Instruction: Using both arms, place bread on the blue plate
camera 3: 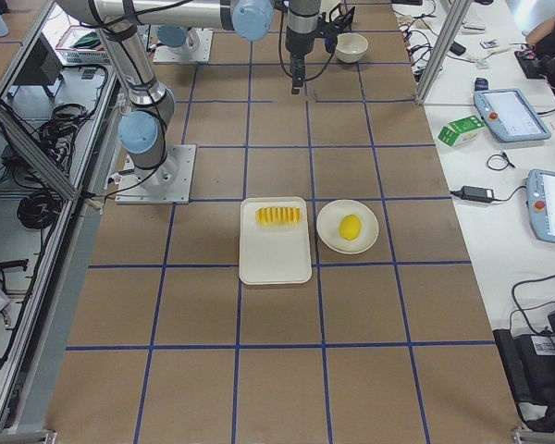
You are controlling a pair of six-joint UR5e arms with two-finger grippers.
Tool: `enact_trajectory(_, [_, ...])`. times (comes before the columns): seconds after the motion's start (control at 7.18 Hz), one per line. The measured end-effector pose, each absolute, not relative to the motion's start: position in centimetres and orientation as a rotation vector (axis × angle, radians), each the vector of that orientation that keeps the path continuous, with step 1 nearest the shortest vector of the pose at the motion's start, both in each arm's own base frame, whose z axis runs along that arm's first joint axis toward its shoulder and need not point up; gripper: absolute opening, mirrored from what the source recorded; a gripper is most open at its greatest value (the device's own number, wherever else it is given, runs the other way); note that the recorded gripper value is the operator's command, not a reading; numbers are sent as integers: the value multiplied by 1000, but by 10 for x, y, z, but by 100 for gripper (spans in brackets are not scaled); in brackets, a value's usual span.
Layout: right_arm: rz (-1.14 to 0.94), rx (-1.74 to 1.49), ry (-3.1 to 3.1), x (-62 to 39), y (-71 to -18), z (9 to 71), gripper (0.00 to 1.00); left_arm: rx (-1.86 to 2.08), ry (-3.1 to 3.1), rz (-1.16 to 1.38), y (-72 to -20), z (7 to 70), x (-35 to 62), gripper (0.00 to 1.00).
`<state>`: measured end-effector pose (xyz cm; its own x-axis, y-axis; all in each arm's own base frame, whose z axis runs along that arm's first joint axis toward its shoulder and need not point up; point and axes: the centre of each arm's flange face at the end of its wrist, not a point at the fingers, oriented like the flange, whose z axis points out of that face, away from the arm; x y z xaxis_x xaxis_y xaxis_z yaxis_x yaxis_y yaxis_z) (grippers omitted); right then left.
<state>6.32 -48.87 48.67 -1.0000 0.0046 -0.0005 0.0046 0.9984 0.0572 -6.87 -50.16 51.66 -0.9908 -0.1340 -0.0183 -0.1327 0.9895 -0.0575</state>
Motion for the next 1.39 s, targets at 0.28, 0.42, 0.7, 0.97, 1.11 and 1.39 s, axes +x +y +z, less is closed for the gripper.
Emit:
enact_trajectory(0.28, [128,106,3180,25,-491,478,100,-656,3048,-25,-496,496,37,100])
enact_trajectory(0.42, [198,190,3190,-8,-490,458,100,-893,2990,16,-486,477,111,100])
enact_trajectory(0.7, [252,274,3191,-73,-480,399,100,-1159,2903,25,-460,418,245,100])
enact_trajectory(0.97, [209,120,3231,-114,-474,360,100,-1200,2829,-9,-453,357,314,100])
enact_trajectory(1.11, [220,75,3228,-127,-474,347,100,-1210,2808,-16,-457,329,336,100])
enact_trajectory(1.39, [254,99,3202,-159,-484,307,100,-1216,2800,-10,-468,289,359,90])
